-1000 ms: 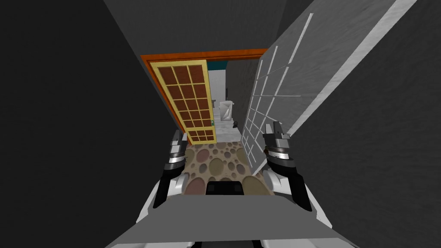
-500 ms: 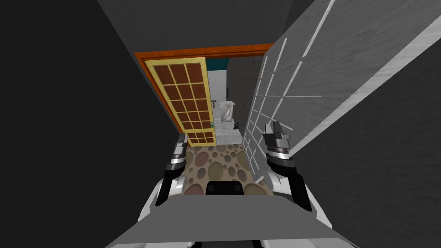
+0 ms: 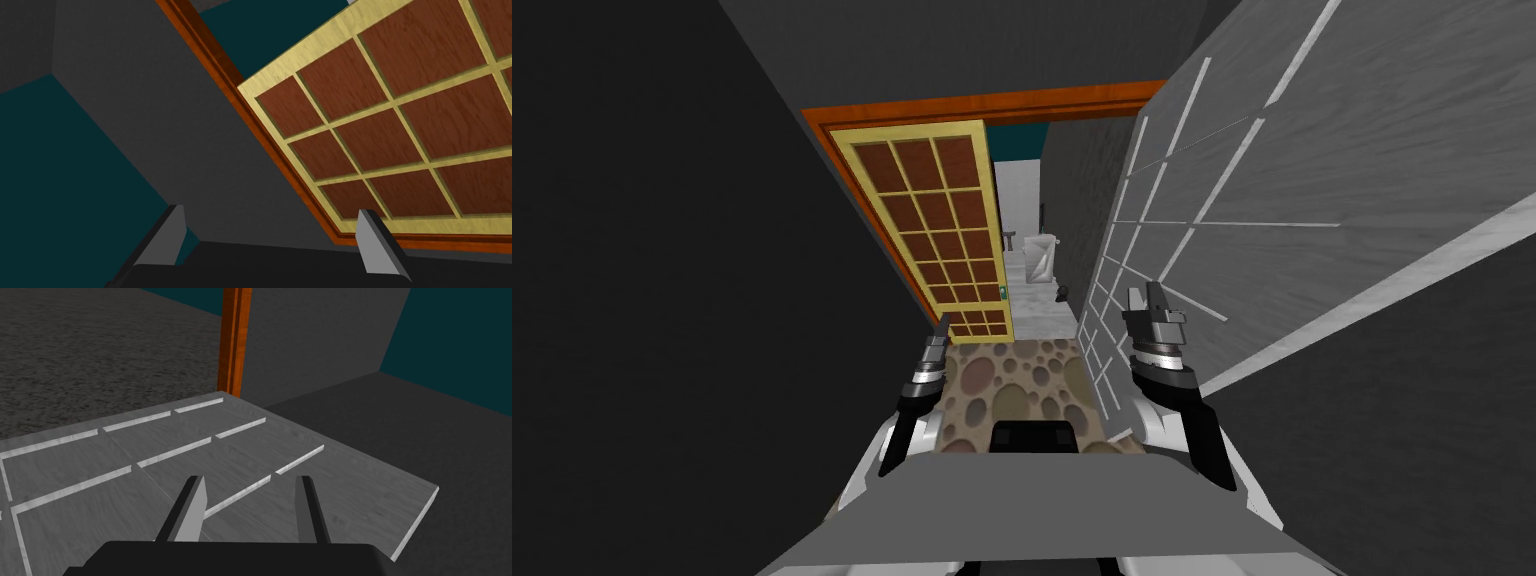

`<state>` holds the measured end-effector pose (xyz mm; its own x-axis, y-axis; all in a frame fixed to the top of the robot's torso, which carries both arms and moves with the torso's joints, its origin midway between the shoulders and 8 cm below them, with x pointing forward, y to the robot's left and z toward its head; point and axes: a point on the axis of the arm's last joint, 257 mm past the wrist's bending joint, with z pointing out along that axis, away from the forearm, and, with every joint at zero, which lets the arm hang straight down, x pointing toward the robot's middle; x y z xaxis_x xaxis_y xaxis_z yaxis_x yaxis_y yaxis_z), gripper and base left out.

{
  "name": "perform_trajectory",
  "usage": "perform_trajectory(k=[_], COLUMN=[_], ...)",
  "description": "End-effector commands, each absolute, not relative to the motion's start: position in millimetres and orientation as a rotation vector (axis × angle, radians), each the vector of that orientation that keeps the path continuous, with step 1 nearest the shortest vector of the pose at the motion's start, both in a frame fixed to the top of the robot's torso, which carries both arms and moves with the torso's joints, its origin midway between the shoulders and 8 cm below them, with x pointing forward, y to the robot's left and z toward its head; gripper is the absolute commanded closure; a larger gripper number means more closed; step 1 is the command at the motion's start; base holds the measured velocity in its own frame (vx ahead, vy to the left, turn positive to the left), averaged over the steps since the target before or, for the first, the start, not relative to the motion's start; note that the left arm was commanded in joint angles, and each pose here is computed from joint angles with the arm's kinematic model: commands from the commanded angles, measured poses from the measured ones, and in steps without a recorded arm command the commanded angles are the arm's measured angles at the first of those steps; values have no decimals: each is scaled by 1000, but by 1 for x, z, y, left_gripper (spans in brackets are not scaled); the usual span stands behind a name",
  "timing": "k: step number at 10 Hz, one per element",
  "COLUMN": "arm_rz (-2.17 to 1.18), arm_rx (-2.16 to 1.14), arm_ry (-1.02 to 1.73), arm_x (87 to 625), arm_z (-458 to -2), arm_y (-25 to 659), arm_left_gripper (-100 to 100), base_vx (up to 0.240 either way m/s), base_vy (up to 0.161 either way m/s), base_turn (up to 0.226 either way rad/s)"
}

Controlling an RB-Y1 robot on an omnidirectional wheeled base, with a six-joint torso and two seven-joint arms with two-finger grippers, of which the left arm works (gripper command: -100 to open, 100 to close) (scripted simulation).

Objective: Pull the door open

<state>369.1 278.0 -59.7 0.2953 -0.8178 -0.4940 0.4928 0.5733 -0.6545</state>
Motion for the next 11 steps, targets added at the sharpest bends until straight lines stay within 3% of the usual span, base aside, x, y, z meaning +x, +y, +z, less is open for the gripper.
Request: perform_trajectory(k=[1,11], arm_rz=[-857,-596], arm_rx=[-388,-210], arm_ry=[938,1117], arm_x=[371,377], arm_z=[-71,-149], arm_y=[280,288], arm_left_gripper=[-100,-100], base_vx=[136,153], base_vy=[-23,-38], base_turn=[39,42])
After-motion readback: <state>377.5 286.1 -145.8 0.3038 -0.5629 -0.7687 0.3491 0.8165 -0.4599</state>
